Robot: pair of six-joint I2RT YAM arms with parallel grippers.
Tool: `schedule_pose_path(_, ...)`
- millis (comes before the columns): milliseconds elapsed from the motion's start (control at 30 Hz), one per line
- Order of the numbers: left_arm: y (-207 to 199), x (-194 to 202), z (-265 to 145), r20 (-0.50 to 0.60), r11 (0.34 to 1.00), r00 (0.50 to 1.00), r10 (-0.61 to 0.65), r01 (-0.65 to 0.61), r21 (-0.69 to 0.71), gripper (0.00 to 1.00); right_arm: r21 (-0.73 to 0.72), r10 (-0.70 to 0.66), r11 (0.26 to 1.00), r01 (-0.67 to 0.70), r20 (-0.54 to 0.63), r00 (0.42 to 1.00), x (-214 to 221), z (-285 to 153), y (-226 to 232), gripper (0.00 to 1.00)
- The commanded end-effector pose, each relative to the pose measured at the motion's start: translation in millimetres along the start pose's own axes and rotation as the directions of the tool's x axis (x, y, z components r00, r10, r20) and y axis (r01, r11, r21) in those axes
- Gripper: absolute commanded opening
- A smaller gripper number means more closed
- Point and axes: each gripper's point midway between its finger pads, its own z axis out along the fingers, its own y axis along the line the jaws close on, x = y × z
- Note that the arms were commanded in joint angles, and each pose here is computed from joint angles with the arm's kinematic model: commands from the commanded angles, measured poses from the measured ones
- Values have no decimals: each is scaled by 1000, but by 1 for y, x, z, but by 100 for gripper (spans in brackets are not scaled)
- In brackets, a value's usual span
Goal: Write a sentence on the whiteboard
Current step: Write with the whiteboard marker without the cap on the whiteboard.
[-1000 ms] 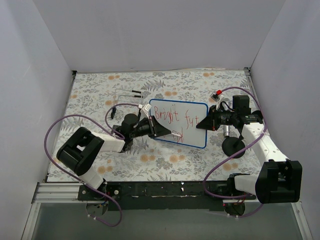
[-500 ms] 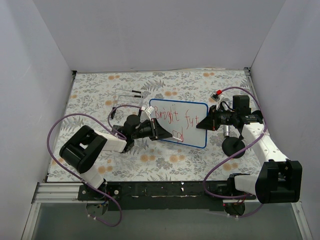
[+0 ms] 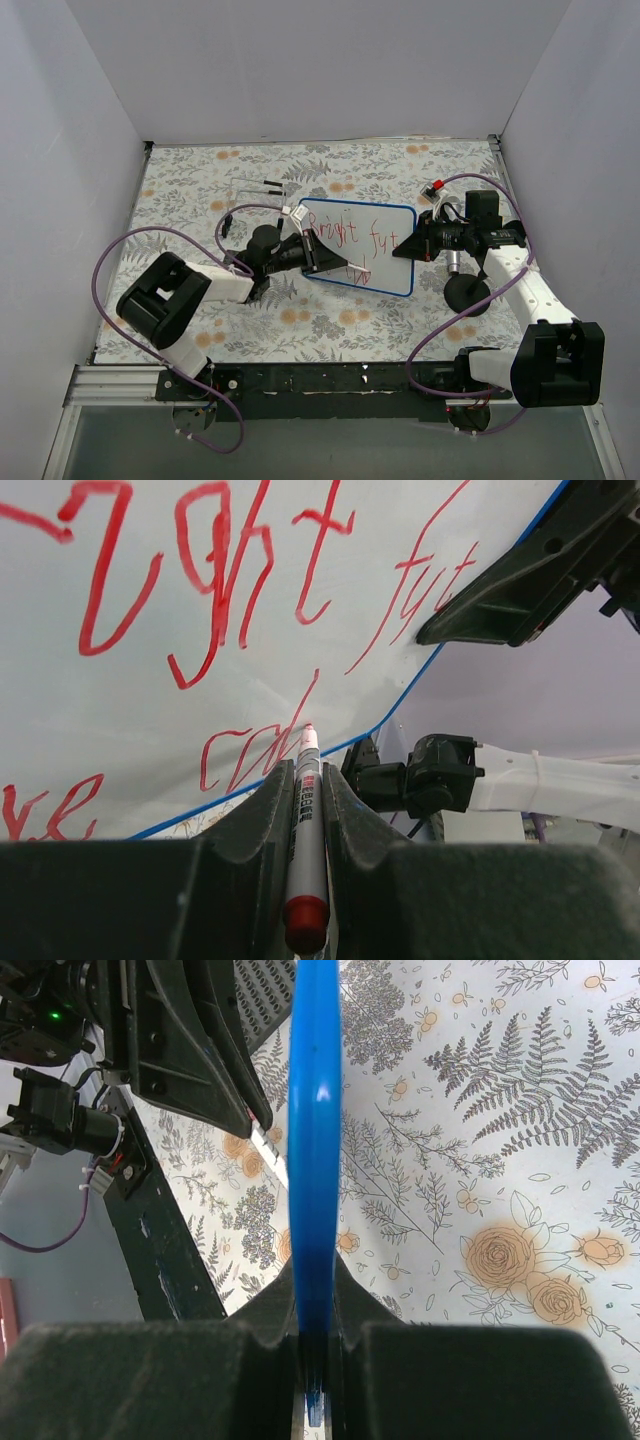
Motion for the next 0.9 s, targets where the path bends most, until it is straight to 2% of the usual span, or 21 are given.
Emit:
schedule_pose_path(0, -29, -31, -5, 103, 997, 992, 66, -71, 43, 0, -60, -46, 997, 48, 33, 998, -9, -3, 17, 1)
schedule_pose_path(233, -33, -46, -4, 145, 995, 986, 82, -88, 37, 0, -60, -45, 997, 47, 35, 998, -9, -4, 17, 1)
schedule_pose_path(867, -4, -22, 0, 40, 999, 998, 43, -42, -27, 0, -60, -47, 997, 49, 35, 998, -9, -4, 17, 1)
